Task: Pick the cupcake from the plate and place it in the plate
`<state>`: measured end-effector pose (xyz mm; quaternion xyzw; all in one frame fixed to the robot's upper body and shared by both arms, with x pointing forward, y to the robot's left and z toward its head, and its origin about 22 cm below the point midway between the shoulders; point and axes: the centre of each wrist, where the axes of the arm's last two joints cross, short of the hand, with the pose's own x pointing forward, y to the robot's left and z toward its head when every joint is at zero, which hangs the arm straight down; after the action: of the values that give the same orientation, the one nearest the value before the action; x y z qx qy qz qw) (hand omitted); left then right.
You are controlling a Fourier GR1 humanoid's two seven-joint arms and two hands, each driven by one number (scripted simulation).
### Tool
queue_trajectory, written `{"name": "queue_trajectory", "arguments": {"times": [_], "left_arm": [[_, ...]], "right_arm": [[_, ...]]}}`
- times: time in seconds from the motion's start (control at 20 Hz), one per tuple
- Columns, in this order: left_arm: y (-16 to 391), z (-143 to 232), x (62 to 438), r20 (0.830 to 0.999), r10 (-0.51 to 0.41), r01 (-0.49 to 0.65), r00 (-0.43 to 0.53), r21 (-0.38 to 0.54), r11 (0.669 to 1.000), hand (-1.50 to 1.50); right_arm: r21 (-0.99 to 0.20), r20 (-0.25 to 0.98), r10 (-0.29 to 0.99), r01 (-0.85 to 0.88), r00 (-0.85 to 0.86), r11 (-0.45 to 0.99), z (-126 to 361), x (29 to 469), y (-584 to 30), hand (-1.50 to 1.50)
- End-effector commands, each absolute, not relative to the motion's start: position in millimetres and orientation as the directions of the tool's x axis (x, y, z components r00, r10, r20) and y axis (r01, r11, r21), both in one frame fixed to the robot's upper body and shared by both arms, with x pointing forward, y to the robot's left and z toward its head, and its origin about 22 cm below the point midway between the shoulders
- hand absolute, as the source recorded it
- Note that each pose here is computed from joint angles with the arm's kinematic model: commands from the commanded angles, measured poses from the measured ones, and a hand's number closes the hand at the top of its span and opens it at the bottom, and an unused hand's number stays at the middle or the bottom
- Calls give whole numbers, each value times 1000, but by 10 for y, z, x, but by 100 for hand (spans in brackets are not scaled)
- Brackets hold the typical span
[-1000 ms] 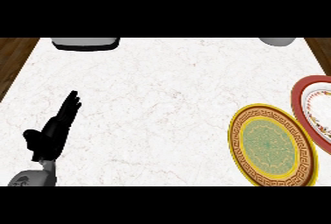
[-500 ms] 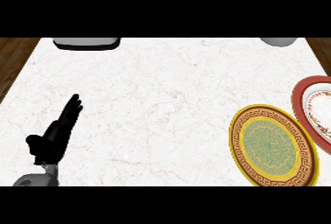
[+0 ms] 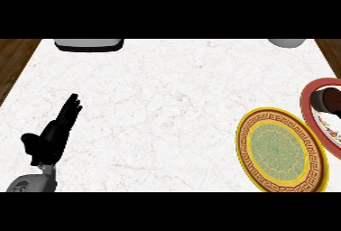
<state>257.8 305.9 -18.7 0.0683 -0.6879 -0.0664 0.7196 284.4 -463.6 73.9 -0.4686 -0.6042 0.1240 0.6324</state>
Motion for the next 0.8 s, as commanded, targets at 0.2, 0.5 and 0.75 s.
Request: {"name": "queue_trajectory", "arguments": {"times": [0.2,0.5,0.75], "left_arm": [[2978,-259,2715,984,-174,-1,43,174,985,0],[3095,-83,2612,982,-184,2,48,184,983,0],[3060,-210,2487,982,-186,-16,38,186,982,0]], "right_arm": [[-626,771,584,466,252,625,528,2947,-4655,-150],[-357,913,396,656,95,665,654,2793,-4938,-150],[-173,964,263,675,-32,718,609,2240,-5525,-150]]}}
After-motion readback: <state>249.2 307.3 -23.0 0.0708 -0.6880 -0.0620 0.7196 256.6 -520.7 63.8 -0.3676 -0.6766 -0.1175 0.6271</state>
